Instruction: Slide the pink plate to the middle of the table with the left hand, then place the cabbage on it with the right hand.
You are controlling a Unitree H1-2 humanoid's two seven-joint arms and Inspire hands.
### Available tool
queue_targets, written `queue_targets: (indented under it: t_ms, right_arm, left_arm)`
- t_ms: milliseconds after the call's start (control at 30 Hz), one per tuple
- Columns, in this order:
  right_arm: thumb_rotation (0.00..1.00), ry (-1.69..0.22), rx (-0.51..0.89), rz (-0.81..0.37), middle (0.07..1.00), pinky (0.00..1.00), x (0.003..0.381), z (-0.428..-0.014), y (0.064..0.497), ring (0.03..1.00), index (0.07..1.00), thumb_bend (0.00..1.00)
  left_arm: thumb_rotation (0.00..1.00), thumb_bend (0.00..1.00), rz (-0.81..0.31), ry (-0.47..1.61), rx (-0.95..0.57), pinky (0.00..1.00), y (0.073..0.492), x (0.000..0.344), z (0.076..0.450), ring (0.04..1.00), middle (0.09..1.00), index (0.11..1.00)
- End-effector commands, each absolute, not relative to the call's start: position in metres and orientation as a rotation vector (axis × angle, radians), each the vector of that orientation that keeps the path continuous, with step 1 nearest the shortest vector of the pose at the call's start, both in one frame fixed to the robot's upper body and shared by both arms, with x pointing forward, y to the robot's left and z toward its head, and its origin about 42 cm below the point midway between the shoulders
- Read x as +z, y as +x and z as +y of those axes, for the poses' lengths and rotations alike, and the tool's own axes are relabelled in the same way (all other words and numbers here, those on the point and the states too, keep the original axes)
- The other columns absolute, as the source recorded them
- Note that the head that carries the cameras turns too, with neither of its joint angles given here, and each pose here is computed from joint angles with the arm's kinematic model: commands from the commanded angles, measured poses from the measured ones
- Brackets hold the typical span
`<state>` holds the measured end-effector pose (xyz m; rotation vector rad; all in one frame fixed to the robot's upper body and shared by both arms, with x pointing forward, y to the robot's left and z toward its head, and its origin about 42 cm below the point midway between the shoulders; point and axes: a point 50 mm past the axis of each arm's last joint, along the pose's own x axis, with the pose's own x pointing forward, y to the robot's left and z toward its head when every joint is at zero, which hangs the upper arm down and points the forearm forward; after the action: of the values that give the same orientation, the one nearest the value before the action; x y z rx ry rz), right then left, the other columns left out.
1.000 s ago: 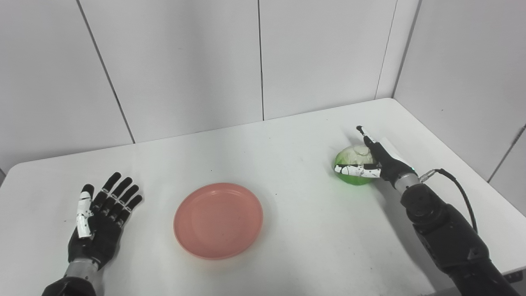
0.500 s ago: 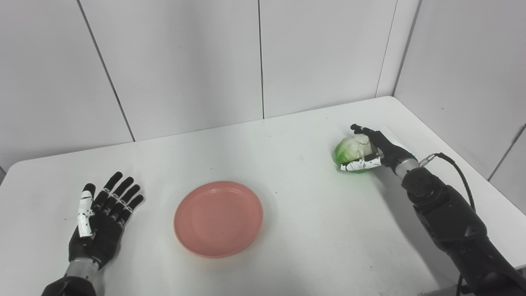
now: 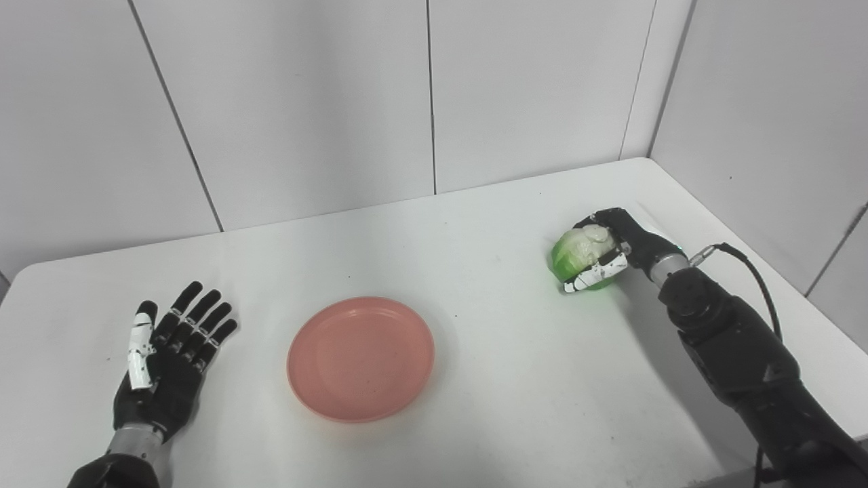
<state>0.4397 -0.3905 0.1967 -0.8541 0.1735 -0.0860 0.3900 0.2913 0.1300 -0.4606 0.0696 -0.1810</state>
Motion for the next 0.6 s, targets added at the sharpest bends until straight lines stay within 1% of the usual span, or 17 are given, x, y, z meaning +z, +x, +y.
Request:
queue_targets:
  t_ms: [0, 100, 267, 433, 500, 567]
  right_arm:
    - [0.0, -0.849, -0.092, 0.191, 0.477, 0.45, 0.198, -0.39, 0.441, 0.465, 0.494, 0.53]
    - [0.0, -0.859, -0.105, 0.18, 0.476, 0.43, 0.198, -0.389, 0.44, 0.462, 0.495, 0.53]
    - [0.0, -0.822, -0.138, 0.152, 0.469, 0.41, 0.202, -0.389, 0.438, 0.458, 0.503, 0.53]
    - [0.0, -0.796, -0.156, 0.058, 0.469, 0.41, 0.221, -0.382, 0.429, 0.462, 0.508, 0.53]
    - [0.0, -0.797, -0.146, 0.006, 0.458, 0.4, 0.234, -0.373, 0.426, 0.449, 0.52, 0.53]
    - [0.0, -0.804, -0.139, -0.018, 0.46, 0.41, 0.243, -0.367, 0.424, 0.454, 0.519, 0.53]
  left_arm:
    - [1.0, 0.44, 0.071, -0.445, -0.188, 0.83, 0.391, 0.132, 0.294, 0.839, 0.834, 0.834]
    - [1.0, 0.45, 0.069, -0.445, -0.19, 0.85, 0.391, 0.132, 0.293, 0.849, 0.842, 0.838]
    - [1.0, 0.45, 0.063, -0.442, -0.194, 0.85, 0.392, 0.132, 0.292, 0.852, 0.846, 0.841]
    - [1.0, 0.44, 0.056, -0.444, -0.204, 0.85, 0.391, 0.131, 0.29, 0.854, 0.848, 0.844]
    - [1.0, 0.44, 0.055, -0.45, -0.207, 0.86, 0.391, 0.13, 0.288, 0.862, 0.857, 0.853]
    - [1.0, 0.44, 0.055, -0.458, -0.208, 0.86, 0.391, 0.13, 0.286, 0.862, 0.858, 0.856]
